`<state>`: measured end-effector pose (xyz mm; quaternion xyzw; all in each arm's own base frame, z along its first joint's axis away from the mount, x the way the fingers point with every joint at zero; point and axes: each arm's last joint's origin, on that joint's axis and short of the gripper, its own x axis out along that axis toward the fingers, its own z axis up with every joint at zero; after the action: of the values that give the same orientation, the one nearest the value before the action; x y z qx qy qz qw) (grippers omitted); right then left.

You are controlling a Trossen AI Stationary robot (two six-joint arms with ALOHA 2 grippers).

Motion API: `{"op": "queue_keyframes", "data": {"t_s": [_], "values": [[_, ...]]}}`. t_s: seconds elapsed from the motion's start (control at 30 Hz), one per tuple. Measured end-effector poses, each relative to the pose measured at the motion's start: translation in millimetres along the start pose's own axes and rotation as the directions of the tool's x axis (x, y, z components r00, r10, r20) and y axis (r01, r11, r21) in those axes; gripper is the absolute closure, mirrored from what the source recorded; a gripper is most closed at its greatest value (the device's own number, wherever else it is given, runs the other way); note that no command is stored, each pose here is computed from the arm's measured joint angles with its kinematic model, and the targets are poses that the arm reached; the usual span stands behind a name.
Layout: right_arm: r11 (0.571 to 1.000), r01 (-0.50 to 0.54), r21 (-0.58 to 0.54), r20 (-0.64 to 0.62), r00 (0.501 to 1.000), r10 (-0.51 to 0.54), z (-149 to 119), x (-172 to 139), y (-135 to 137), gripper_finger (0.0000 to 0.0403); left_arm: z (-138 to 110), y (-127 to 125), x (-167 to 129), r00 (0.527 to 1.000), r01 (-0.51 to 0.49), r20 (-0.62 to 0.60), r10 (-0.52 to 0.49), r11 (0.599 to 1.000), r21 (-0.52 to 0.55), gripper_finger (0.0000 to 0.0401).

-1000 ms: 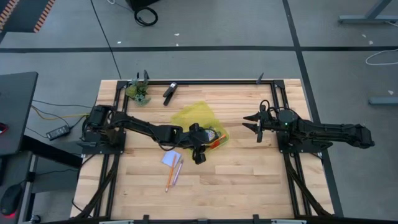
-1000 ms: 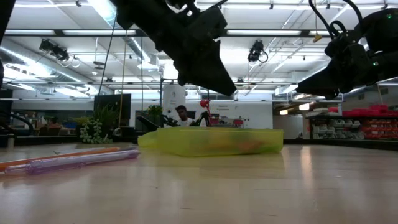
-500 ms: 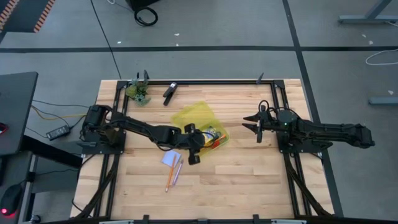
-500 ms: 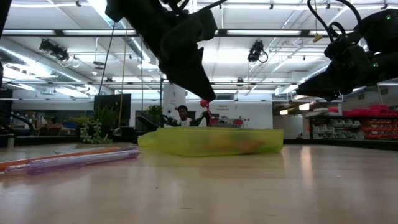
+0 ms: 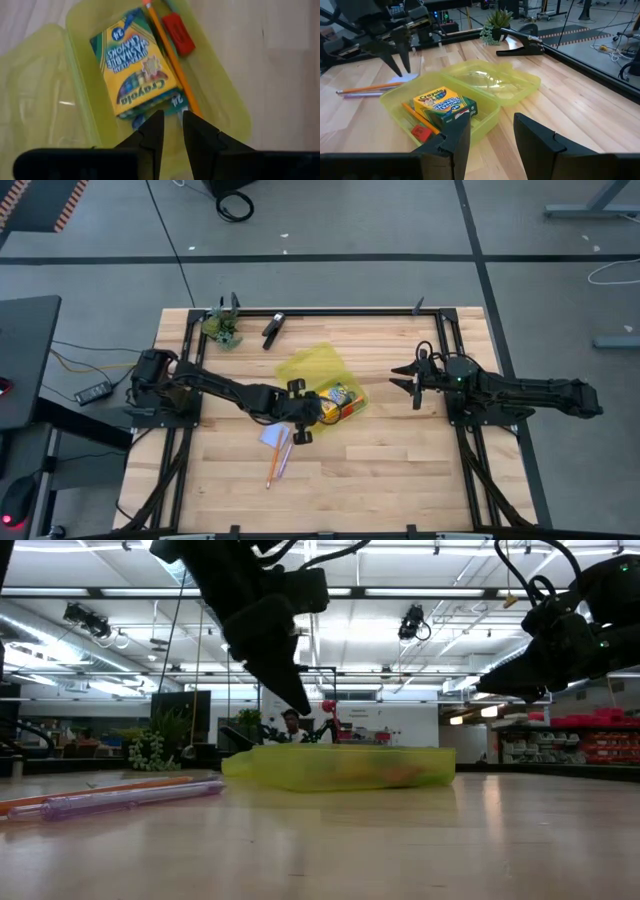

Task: Pack school essentials
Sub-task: Put the orange pencil into the yellow supply box

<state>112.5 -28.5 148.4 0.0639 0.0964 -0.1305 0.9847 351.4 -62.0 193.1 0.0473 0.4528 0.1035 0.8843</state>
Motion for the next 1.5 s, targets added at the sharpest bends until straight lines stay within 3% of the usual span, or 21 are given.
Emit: {"op": "queue_keyframes", "data": {"t_s": [0.37,0.63,0.97,1.5], "values": [[1.0,0.0,0.0,0.0,1.0,0.0,0.0,0.0,0.0,0.0246,-26.1,7.7,-23.9,0.998,-0.022,0.051,0.023,0.999,-0.027,0.0333],[1.0,0.0,0.0,0.0,1.0,0.0,0.0,0.0,0.0,0.0246,-51.9,6.7,-33.0,1.0,-0.005,0.01,0.006,0.999,-0.049,0.0333],[1.0,0.001,0.0,-0.009,1.0,-0.001,-0.8,0.0,0.0,0.0246,-67.9,-9.9,-40.3,0.989,0.087,-0.103,-0.111,0.974,-0.209,0.0329],[1.0,0.001,0.0,-0.009,1.0,-0.001,-0.8,0.0,0.0,0.0246,-82.3,-37.6,-54.0,0.974,0.131,-0.151,-0.171,0.962,-0.239,0.0329]]}}
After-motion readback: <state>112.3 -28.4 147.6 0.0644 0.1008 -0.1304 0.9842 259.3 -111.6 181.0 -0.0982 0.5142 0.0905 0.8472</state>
